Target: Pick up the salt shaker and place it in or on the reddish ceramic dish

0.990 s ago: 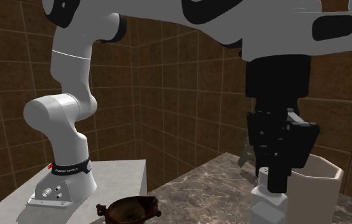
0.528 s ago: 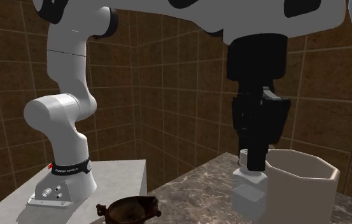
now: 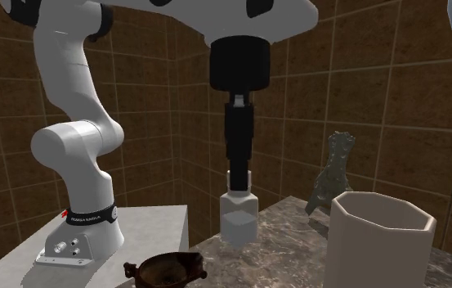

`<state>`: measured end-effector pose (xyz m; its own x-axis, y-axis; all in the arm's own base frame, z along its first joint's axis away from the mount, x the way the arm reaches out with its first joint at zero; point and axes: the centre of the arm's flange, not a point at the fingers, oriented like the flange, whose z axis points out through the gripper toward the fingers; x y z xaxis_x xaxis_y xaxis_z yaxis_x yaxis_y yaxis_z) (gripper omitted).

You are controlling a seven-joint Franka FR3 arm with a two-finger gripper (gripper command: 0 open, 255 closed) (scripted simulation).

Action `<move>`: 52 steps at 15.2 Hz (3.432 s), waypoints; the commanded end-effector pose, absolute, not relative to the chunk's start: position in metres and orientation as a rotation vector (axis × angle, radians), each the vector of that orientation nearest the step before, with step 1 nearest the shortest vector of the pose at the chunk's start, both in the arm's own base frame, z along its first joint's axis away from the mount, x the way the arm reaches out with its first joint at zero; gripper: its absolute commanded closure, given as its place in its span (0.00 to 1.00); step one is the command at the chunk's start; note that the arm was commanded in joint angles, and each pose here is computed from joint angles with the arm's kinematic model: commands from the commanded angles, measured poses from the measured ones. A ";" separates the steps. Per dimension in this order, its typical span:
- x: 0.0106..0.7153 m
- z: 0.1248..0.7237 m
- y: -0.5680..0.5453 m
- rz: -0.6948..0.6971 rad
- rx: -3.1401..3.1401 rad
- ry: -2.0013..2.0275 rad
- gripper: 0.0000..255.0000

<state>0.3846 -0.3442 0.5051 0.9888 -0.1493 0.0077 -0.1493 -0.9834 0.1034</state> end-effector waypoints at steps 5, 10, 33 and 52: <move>0.315 0.516 -0.305 -0.001 3.029 -0.227 1.00; 0.269 0.519 -0.281 -0.001 3.029 -0.227 1.00; 0.269 0.415 -0.281 -0.001 3.029 -0.227 1.00; 0.269 0.465 -0.276 -0.001 3.029 -0.227 0.00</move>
